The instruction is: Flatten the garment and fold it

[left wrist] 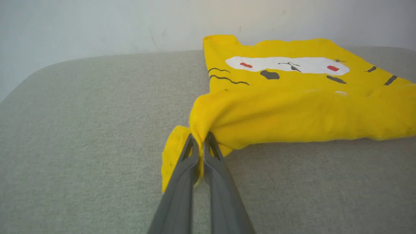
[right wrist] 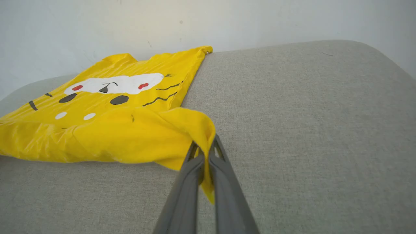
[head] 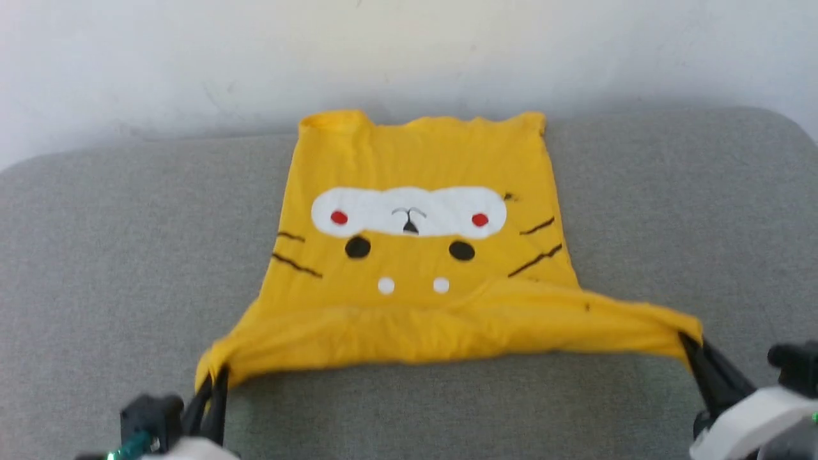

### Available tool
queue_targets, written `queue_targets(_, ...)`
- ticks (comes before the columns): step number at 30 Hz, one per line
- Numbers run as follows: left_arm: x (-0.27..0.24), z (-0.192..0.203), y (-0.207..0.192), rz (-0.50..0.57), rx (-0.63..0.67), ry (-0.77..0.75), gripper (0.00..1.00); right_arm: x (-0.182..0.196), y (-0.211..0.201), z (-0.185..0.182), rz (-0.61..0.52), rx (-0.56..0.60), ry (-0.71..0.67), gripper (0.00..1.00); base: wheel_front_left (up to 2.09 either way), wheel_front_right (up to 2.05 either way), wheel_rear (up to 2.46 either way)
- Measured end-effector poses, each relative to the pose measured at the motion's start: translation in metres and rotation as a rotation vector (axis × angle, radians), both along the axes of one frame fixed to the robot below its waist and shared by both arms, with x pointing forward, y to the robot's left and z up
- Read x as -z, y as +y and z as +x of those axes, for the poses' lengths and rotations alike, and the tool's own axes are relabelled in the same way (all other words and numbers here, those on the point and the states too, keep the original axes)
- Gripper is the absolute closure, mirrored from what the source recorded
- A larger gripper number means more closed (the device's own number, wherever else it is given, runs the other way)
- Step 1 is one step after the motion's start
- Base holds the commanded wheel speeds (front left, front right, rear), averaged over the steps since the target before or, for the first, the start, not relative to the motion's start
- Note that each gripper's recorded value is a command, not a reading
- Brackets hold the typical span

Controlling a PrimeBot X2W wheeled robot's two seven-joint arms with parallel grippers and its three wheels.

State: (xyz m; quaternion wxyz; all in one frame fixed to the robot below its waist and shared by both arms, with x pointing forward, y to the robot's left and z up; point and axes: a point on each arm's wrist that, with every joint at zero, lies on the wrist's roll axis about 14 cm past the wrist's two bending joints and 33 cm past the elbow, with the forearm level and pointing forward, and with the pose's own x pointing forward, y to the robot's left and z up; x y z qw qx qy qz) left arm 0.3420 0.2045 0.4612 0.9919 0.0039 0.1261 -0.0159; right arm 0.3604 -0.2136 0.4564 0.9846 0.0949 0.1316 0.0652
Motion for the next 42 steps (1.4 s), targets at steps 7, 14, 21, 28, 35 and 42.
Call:
queue_targets(7,0.027,-0.052,-0.011,-0.052,-0.043,0.162,1.0,0.028,-0.016,-0.055,-0.172,0.025,0.158,1.0,0.0,0.0,0.0)
queue_targets(14,0.045,-0.085,-0.01,-0.106,-0.087,0.269,1.0,0.056,-0.019,-0.092,-0.168,0.063,0.298,1.0,0.0,0.0,0.0)
queue_targets(21,0.035,-0.079,-0.009,-0.165,-0.161,0.188,1.0,0.038,-0.004,-0.069,-0.043,0.063,0.23,0.0,0.0,0.0,0.0)
queue_targets(28,0.025,-0.069,-0.003,-0.178,-0.207,0.118,1.0,-0.01,-0.017,0.014,0.01,0.115,0.018,0.0,0.0,0.0,0.0)
queue_targets(35,0.012,-0.044,-0.008,-0.208,-0.21,0.043,1.0,-0.002,-0.016,0.103,0.032,0.105,0.046,0.0,0.0,0.0,0.0)
queue_targets(42,0.009,-0.014,-0.023,-0.265,-0.224,-0.022,1.0,-0.002,0.01,0.195,0.012,0.018,0.129,0.0,0.0,0.0,0.0)
